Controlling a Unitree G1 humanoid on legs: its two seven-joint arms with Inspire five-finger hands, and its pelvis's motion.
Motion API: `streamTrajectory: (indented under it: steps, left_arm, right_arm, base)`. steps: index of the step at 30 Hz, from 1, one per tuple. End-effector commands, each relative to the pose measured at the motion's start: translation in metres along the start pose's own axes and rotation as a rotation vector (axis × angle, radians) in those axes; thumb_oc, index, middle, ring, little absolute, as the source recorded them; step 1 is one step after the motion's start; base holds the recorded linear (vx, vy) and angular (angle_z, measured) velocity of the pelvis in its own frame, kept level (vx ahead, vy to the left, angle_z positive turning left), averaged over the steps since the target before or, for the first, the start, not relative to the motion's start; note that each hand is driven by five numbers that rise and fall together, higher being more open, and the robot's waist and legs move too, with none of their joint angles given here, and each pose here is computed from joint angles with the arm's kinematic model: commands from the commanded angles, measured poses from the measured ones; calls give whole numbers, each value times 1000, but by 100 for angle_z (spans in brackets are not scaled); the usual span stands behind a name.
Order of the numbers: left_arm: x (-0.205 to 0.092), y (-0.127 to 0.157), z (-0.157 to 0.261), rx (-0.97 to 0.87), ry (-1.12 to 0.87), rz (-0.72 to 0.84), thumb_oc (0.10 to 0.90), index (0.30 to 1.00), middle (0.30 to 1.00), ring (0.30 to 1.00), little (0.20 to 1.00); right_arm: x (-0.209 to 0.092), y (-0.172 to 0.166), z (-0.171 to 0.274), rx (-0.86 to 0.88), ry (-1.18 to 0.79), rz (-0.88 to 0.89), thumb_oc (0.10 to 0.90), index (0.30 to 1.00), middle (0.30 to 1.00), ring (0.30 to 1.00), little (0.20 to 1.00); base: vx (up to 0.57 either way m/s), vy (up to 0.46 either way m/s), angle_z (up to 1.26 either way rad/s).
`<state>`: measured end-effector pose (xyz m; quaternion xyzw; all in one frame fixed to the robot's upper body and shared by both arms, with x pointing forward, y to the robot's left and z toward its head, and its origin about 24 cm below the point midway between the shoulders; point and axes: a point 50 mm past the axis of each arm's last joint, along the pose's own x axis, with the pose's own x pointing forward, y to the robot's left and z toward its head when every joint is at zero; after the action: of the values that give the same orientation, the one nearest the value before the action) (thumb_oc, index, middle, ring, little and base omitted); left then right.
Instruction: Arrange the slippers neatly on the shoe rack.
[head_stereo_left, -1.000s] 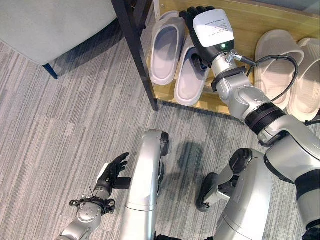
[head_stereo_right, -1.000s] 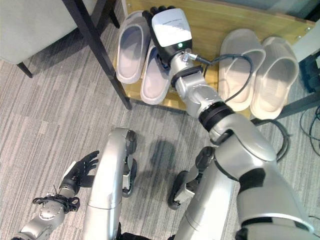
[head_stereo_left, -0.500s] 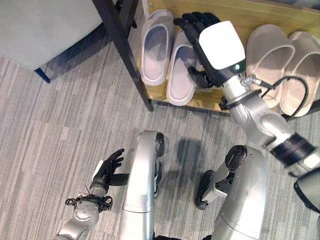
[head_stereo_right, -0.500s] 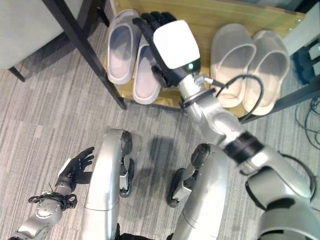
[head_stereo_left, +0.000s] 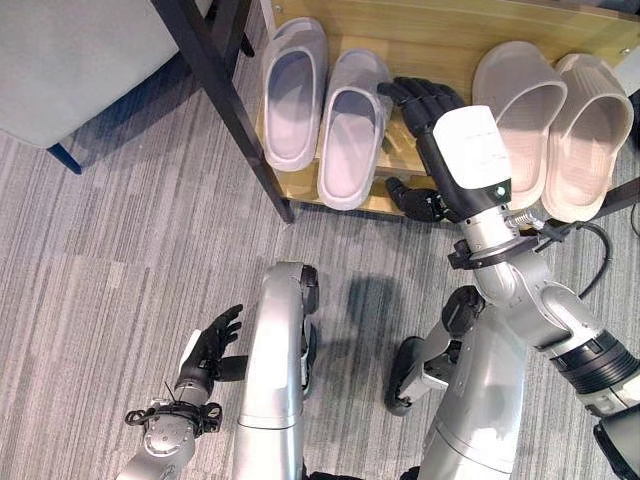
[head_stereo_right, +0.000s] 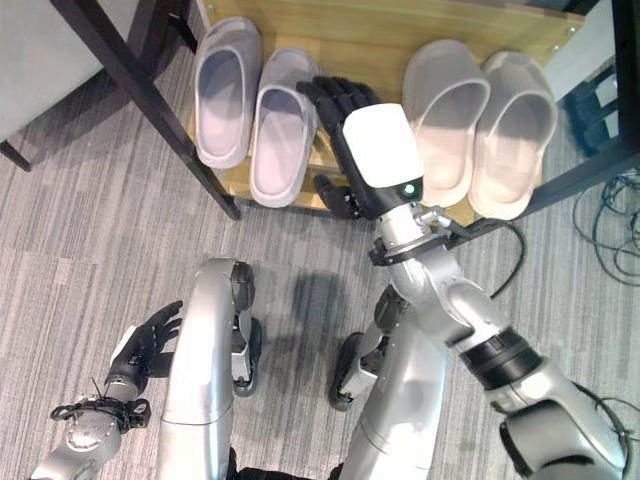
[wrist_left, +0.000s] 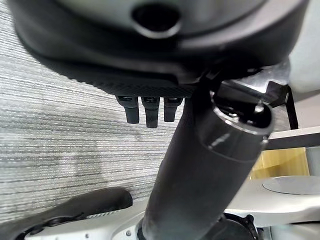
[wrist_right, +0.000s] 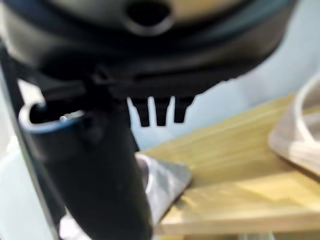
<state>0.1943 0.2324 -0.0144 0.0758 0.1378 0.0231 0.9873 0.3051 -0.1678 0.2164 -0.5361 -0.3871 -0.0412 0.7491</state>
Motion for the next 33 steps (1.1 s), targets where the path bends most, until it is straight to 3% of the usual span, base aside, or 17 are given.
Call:
streamTrajectory:
  steps: [1,8,15,18,19,27,33]
  left_arm:
    - [-16,-10,11,-54,-90,-16,800,900,900,900,900]
    - [-20,-11,8,-60,-81,-50,800,900,900,900,900]
    - [-21,-14,8,-61,-86,-70,800,900,900,900,900]
    - [-21,-16,9,-56,-90,-89,800,900,900,900,900]
    - [-21,-16,10,-49,-93,-108,800,900,900,900,900]
    - [-17,-21,20,24,-138,-208,800,900,900,900,900]
    - [-12,-26,25,45,-163,-247,800,900,900,900,900]
  right_arm:
    - [14,-53,35,165,-212,-235,800,900,900,900,900]
    - [-8,-56,48,489,-268,-123,800,900,900,900,900]
    - [-15,-53,62,591,-337,-9,800,900,900,900,900]
    - [-19,-50,68,674,-363,109,800,900,900,900,900]
    - [-20,-45,68,737,-356,229,800,900,900,900,900]
    - [-18,-26,72,763,-362,697,800,900,900,900,900]
    - [-10,-20,77,694,-396,811,800,900,900,900,900]
  base:
    - [0,0,0]
    - [-9,-1,0]
    - [-20,3,0]
    - [-12,5,0]
    - [-40,5,-1]
    - [-27,6,-3]
    - [-18,5,-2]
